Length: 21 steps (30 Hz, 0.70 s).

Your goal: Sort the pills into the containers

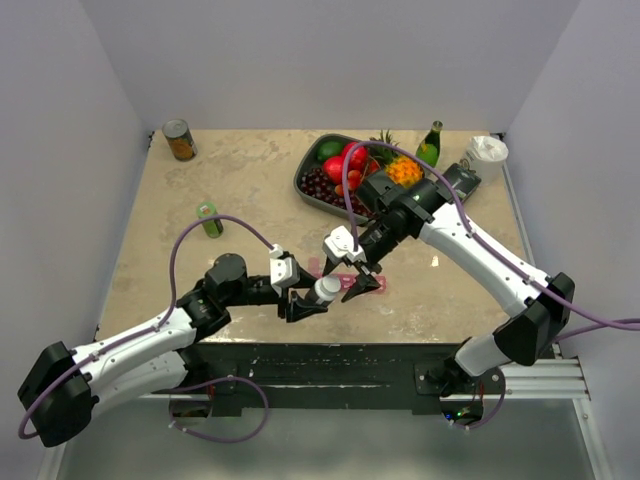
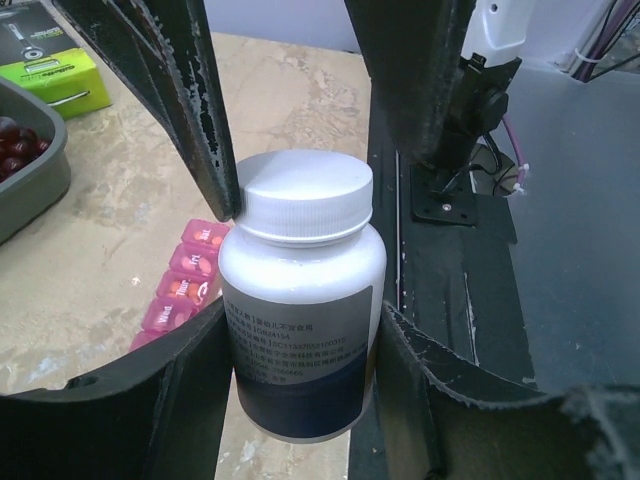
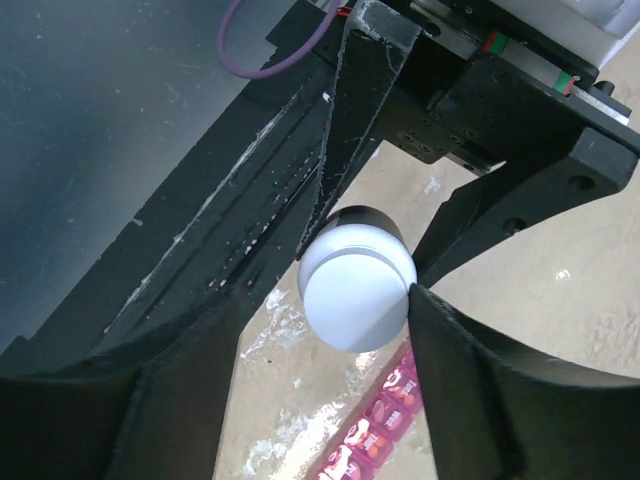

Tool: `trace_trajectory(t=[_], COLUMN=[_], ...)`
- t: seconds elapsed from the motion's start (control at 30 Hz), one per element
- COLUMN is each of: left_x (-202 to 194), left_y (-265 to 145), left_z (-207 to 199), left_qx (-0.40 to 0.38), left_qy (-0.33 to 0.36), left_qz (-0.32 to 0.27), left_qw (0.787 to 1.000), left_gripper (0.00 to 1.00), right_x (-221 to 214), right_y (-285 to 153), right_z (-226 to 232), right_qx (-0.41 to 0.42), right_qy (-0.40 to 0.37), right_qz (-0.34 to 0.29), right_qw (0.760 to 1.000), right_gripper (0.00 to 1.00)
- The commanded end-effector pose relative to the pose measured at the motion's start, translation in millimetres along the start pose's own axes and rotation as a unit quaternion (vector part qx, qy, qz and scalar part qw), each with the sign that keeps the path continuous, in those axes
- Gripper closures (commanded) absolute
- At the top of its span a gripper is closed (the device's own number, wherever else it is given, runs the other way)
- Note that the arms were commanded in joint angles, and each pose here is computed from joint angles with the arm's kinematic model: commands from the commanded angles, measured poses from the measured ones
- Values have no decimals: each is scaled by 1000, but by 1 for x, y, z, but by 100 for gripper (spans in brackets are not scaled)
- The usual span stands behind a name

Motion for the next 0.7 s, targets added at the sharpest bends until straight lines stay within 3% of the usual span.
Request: trace_trajectory(t=[0.0,0.17,0.23,0.27,0.3,0.33,0.37,0.4,0.43,0.47,0.57,0.67], left_x=[17,22,25,28,31,29,30,33,29,29,24,15], left_y=[2,0,-2,-4,-7,-9,-13,-15,-15,-18,-21,-17], left_z=[6,13,19,22,31,33,39,42,41,42,51,48], left_qx=[4,44,76,95,146,167,213,235,248,271,326,314], left_qy=[16,19,25,27,26,20,18,20,20,18,9,-4], left_qz=[-35,-40,-46,-51,-56,-61,-67,-78,-77,-79,-72,-56], left_qw=[999,998,996,994,987,984,975,969,965,959,943,948], left_gripper=[100,100,100,100,100,100,100,100,100,100,100,100], right_x=[12,11,13,10,14,15,6,10,4,-10,-19,-4], right_y=[-3,1,2,5,6,8,11,11,12,10,5,0], right_z=[2,-1,-8,-7,-16,-20,-23,-38,-47,-54,-68,-67], right_qx=[-10,-22,-38,-41,-62,-74,-99,-133,-155,-180,-203,-187], right_qy=[-2,50,61,111,113,138,227,236,281,370,436,398], right_qz=[-8,-17,-29,-33,-48,-57,-58,-85,-96,-111,-159,-172], right_qw=[1000,998,997,992,991,986,967,959,942,905,862,882], right_gripper=[38,55,58,64,66,68,70,78,79,79,74,42])
Point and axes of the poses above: each gripper's point midway between its finger pads, its own y axis out along the fingers, its own z axis along the line the jaws close on, x = y × z, the point moved 8 cm from there along -y, back along the fingers, and after that the axes turned 15 degrees about y, right-handed, at the moved point
